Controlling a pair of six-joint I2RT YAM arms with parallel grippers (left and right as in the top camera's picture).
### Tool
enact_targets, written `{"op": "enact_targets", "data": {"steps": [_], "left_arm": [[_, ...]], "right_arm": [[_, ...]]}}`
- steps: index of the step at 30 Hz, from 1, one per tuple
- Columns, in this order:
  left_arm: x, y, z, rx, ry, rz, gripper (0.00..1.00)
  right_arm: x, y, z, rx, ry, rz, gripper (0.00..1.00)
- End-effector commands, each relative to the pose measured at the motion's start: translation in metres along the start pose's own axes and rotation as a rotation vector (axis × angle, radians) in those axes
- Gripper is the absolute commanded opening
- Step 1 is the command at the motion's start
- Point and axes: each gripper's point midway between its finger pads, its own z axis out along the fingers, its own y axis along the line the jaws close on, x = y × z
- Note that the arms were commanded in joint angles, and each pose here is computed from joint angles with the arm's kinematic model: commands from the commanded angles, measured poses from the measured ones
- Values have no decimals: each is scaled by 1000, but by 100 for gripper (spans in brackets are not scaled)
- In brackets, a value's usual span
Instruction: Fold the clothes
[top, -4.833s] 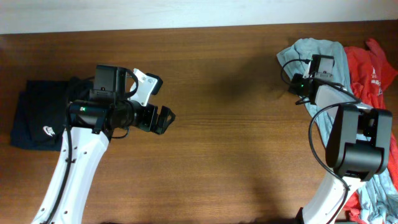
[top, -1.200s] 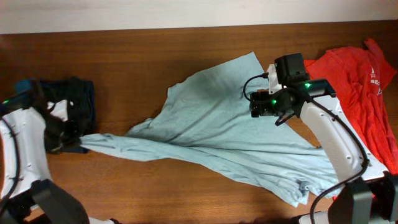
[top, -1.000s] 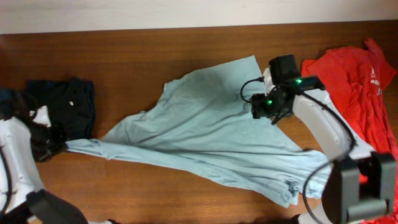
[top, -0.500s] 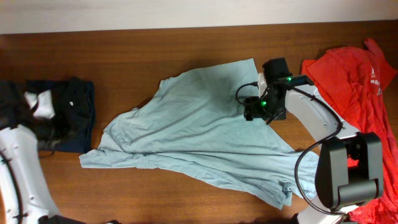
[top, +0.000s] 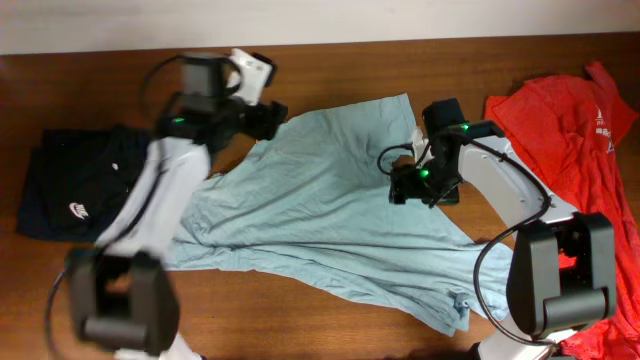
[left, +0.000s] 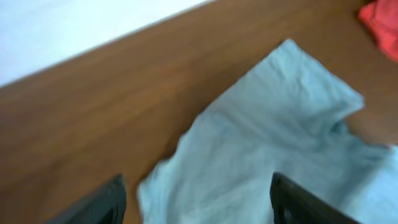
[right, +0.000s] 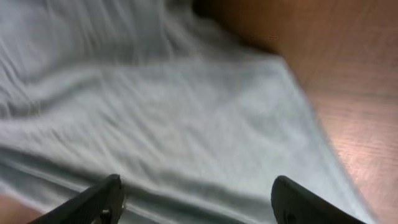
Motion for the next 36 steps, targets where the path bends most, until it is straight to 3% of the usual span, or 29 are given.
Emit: {"op": "enact_targets", "data": {"steps": [1,8,11,15,18,19,20,21,23,27,32,36], "left_arm": [[20,7,47,-3,11,19,74],[58,8,109,38,20,9,72],[86,4,128,62,77,-8,58],[99,-5,132,99,112,-21,54],[108,-7,130,107,151,-28,35],[113,-8,130,110,168,-19,25],[121,-5,128,93,202,-3,4],[129,7,127,29,239,-1,0],[138,29,123,-81,285,-6,0],[159,119,88,-448,350,-205,0],[170,195,40,-588,356,-431,0],[166,214,27,-555,332,-466,0]], "right_arm": [[12,2,-3,-21,50,-31,81],[24,1,-3,-17,97,-38,82],[24,1,-3,-17,97,-38,82],[24,1,-3,-17,97,-38,83],[24,1,-3,-17,96,-38,83],[24,1,-3,-17,96,-38,83],[24,1,-3,-17,96,-38,83],[24,1,-3,-17,97,-38,83],[24,1,-3,-17,99,-37,84],[24,1,-3,-17,100,-37,84],[23,1,-3,-17,96,-38,88],[18,2,-3,-18,75,-44,88]]}}
